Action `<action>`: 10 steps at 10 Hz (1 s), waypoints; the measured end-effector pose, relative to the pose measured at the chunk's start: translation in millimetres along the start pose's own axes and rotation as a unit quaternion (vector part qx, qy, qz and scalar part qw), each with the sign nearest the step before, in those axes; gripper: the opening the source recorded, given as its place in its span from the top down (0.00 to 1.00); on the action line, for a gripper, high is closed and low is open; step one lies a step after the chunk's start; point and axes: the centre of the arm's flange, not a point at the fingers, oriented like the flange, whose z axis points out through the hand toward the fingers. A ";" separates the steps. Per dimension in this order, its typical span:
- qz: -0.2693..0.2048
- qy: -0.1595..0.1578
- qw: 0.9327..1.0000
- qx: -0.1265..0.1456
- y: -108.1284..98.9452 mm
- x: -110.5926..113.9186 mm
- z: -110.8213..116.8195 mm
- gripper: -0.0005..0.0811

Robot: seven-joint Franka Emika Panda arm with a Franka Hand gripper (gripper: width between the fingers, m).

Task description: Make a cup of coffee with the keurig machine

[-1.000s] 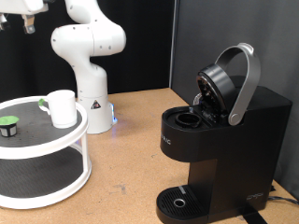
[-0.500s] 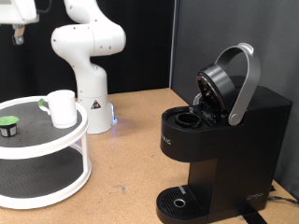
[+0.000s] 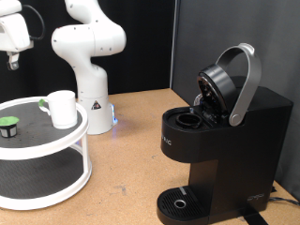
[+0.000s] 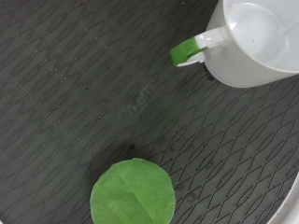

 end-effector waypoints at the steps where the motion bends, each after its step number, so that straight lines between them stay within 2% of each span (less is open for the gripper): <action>1: -0.024 0.004 1.000 0.013 -2.6 0.6 0.8 0.01; 2: -0.056 0.011 0.998 0.026 -5.5 0.5 1.3 0.01; 4: -0.081 0.015 0.996 0.027 -3.3 0.2 8.9 0.01; 8: -0.080 -0.015 0.997 0.006 19.1 -6.2 39.5 0.01; 10: -0.076 -0.024 0.997 0.008 26.6 -10.9 52.9 0.01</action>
